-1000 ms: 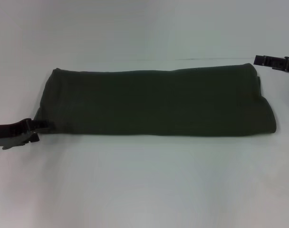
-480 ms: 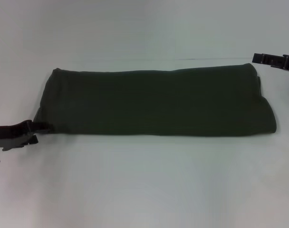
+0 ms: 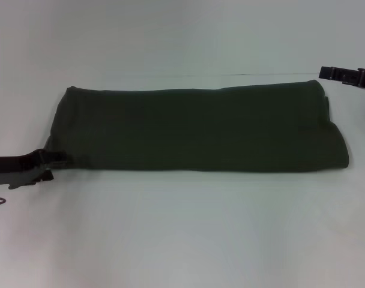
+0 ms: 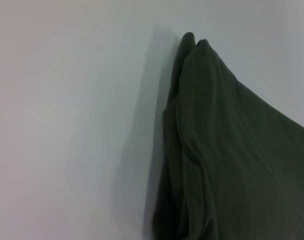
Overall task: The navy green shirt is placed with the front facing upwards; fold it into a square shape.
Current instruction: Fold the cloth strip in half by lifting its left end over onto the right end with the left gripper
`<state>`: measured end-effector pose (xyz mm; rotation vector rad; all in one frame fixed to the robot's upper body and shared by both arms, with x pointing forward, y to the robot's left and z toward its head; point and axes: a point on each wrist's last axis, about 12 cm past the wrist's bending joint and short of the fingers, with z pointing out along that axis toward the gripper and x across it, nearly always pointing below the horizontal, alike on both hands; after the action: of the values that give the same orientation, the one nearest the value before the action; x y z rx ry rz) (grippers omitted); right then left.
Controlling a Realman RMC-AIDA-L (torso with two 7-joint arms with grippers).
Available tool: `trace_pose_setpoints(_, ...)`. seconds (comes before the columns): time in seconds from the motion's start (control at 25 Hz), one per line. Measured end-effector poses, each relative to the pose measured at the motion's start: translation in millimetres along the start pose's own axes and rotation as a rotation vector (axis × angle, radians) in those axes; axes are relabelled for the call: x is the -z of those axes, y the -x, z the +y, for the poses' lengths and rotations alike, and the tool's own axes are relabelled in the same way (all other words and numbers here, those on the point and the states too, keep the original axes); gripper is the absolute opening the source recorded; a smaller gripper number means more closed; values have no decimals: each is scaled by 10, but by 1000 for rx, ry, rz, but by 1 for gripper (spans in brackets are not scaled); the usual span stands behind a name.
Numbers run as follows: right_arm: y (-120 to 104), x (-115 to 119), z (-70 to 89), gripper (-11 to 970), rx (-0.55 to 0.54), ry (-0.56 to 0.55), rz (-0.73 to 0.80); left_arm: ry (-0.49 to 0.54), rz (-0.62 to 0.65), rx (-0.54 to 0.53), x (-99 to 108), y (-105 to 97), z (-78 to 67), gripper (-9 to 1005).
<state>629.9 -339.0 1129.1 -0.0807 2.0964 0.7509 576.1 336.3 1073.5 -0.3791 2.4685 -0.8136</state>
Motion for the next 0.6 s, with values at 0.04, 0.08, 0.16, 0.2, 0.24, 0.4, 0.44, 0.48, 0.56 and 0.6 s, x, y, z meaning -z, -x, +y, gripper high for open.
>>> trace_pose_setpoints(0.04,0,0,0,869,0,0,0,0,0,0,-1,1,-2,686)
trace_pose_setpoints(0.08,1,0,0,869,0,0,0,-1,1,0,-2,2,-4,686)
trace_pose_setpoints(0.16,1,1,0,869,0,0,0,-2,2,1,-8,2,-8,686)
trace_pose_setpoints(0.2,2,1,0,869,0,0,0,-2,3,1,-11,3,-10,686)
trace_pose_setpoints(0.24,2,2,-1,869,0,0,0,-2,5,1,-19,2,-11,686)
trace_pose_setpoints(0.4,-5,6,-1,868,-4,3,1,7,2,1,-38,17,-8,687)
trace_pose_setpoints(0.44,-5,6,0,868,-5,4,1,8,-2,-1,-42,27,-14,687)
trace_pose_setpoints(0.48,-6,6,2,868,-6,5,2,9,-3,-3,-44,31,-18,687)
trace_pose_setpoints(0.56,-6,6,3,868,-6,6,2,12,-7,-6,-52,51,-26,687)
trace_pose_setpoints(0.6,-7,6,3,868,-6,6,2,14,-9,-7,-54,58,-26,686)
